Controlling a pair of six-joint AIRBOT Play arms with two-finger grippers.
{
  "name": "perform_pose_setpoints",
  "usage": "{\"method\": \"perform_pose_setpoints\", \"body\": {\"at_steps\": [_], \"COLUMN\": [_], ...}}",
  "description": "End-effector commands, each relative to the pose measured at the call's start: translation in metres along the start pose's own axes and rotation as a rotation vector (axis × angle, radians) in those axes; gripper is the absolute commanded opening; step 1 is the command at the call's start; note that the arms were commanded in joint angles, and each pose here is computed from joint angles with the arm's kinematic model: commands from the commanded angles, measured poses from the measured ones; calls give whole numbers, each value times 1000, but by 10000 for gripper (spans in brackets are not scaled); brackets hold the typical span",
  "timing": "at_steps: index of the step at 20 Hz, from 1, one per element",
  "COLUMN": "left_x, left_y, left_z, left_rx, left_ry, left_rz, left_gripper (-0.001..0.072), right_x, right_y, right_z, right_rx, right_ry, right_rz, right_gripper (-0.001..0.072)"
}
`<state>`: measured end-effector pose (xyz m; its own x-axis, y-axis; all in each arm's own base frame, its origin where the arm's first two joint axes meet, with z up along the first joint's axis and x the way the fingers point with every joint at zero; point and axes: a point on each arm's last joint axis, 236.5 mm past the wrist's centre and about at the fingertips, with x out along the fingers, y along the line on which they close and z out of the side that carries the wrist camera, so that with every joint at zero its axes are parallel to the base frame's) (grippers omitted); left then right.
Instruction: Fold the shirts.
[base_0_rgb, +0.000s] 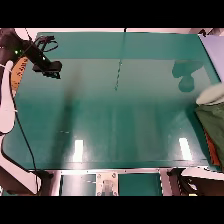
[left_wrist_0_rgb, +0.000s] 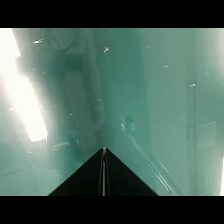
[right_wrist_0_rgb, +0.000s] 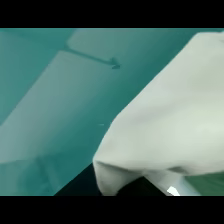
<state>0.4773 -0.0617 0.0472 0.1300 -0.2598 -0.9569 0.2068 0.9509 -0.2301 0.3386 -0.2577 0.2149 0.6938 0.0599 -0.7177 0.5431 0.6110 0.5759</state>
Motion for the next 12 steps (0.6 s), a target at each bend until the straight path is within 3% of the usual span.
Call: {"method": "perform_pose_setpoints", "body": {"at_steps": [1,4,12], "left_x": [0,0,0], "left_y": [-3,-4,-14], "left_z": [1,0,-6], "left_rx": [1,1,7], "left_ry": [-3,-1,27], "left_rz": [-15,-17,-61], "left_gripper": [25,25,25], "right_x": [-44,-65,-91], "right_y": [-55,-88,-205], "right_z": [5,-10,-130], "right_rx": [42,67,440], "right_ry": [-67,-50,273], "right_rz": [-165,-345,-859], "right_gripper": [16,16,18]}}
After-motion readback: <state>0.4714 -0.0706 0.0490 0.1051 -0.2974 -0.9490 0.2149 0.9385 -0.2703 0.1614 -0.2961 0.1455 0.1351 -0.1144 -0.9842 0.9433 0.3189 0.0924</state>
